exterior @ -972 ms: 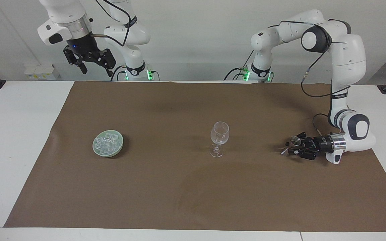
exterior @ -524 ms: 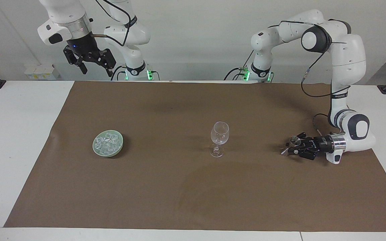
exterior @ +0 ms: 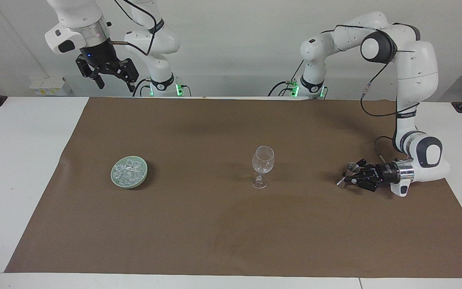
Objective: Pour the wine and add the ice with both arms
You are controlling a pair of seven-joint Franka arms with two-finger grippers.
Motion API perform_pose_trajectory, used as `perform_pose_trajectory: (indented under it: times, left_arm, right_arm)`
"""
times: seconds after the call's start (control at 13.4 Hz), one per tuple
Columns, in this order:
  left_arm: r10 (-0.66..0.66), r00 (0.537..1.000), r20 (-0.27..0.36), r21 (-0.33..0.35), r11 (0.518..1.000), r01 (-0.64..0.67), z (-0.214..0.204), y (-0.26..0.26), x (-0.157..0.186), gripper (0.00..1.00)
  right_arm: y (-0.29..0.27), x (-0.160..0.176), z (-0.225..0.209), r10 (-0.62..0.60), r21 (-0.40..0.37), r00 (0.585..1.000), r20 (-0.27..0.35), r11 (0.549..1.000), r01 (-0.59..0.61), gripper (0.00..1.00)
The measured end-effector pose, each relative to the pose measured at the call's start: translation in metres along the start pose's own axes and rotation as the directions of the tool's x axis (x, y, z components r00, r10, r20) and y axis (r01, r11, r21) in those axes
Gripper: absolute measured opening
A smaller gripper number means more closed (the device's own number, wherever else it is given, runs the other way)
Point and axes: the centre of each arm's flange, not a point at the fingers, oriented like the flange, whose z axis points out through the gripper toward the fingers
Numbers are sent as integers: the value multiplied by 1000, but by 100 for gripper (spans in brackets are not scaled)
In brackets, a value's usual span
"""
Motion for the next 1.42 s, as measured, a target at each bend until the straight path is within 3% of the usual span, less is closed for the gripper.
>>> perform_pose_trajectory:
  times: [0.82,1.42]
  left_arm:
    - [-88,996,-1,-3,996,88,-1,1,-1,21]
    - [-83,997,-5,3,997,83,3,26,-33,21]
  right_arm:
    - [0,0,0,0,0,1000,0,1000,0,100]
    - [0,0,0,0,0,1000,0,1000,0,100]
